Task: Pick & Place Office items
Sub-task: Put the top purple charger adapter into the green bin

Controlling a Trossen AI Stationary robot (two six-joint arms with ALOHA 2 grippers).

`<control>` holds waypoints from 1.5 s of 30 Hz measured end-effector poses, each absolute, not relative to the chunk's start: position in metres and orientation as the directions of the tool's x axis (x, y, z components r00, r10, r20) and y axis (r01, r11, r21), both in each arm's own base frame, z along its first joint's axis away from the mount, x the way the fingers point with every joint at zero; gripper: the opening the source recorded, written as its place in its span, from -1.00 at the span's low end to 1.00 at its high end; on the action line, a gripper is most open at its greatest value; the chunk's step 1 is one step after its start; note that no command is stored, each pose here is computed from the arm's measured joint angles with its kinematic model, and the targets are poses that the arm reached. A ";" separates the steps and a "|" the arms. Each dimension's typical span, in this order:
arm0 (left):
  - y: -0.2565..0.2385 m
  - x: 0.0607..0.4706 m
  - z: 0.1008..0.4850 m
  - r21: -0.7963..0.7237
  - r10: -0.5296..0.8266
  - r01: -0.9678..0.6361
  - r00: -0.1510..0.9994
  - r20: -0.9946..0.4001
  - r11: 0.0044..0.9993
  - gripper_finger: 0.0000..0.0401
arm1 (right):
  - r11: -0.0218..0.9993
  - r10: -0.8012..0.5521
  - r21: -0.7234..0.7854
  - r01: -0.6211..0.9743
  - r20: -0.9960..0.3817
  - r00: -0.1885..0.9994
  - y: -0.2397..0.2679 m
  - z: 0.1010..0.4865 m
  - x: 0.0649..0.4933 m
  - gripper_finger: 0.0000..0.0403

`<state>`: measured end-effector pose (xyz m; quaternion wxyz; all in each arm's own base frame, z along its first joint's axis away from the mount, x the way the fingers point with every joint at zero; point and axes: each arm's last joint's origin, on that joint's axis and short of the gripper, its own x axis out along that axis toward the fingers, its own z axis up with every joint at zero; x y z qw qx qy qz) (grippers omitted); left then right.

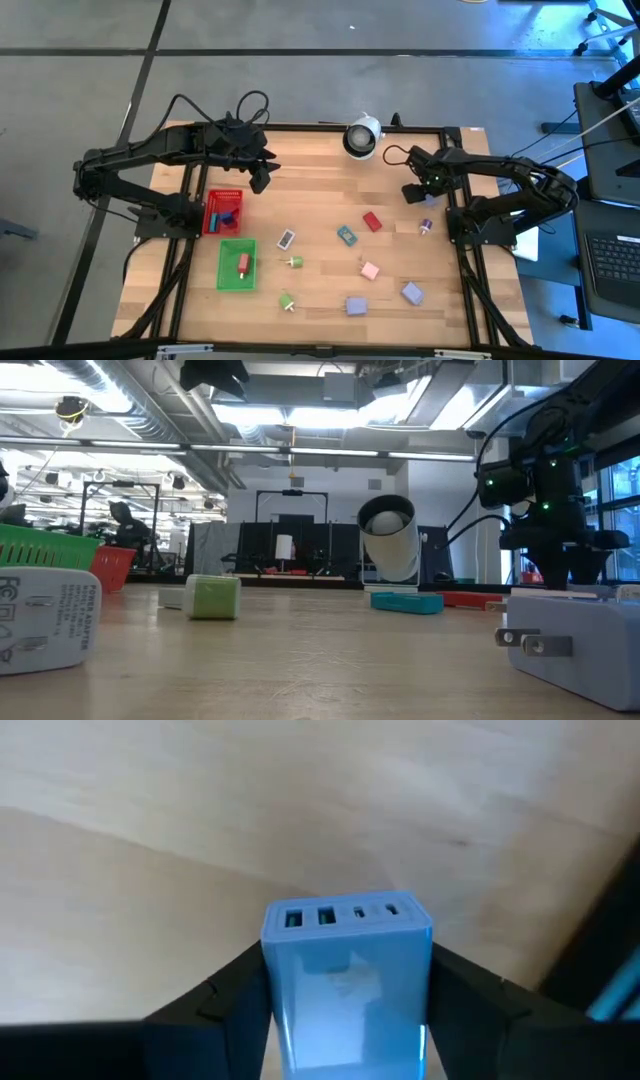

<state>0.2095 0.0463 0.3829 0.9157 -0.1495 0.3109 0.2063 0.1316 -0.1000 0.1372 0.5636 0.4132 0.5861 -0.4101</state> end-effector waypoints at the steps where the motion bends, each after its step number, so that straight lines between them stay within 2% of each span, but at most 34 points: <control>1: 0.046 0.209 0.383 -0.145 0.285 -0.471 0.721 -0.631 0.870 -0.24 | 0.329 0.025 -0.006 0.944 -1.000 -0.015 -0.099 0.137 0.133 0.05; 9: 0.046 0.209 0.383 -0.145 0.285 -0.471 0.721 -0.631 0.870 -0.24 | 0.402 0.040 0.111 0.909 -0.994 0.103 -0.090 0.146 0.156 0.05; 14: 0.046 0.209 0.383 -0.145 0.285 -0.471 0.721 -0.631 0.870 -0.23 | 0.472 0.000 0.168 0.865 -0.982 0.190 -0.087 0.170 0.180 0.05; 18: 0.046 0.209 0.383 -0.145 0.285 -0.471 0.721 -0.631 0.870 -0.25 | 0.542 -0.052 0.245 0.804 -0.945 0.322 -0.085 0.200 0.206 0.05; 23: 0.046 0.209 0.383 -0.145 0.285 -0.471 0.721 -0.631 0.870 -0.24 | 0.613 -0.119 0.339 0.714 -0.854 0.507 -0.082 0.243 0.235 0.05; 33: 0.046 0.209 0.383 -0.145 0.285 -0.471 0.721 -0.631 0.870 -0.25 | 0.733 -0.169 0.437 0.521 -0.625 0.762 -0.073 0.308 0.266 0.05; 39: 0.046 0.209 0.383 -0.145 0.285 -0.471 0.721 -0.631 0.870 -0.23 | 0.769 -0.162 0.478 0.425 -0.497 0.853 -0.065 0.323 0.277 0.05; 45: 0.046 0.209 0.383 -0.145 0.285 -0.471 0.721 -0.631 0.870 -0.24 | 0.770 -0.245 0.439 0.463 -0.467 0.850 -0.053 0.325 0.281 0.05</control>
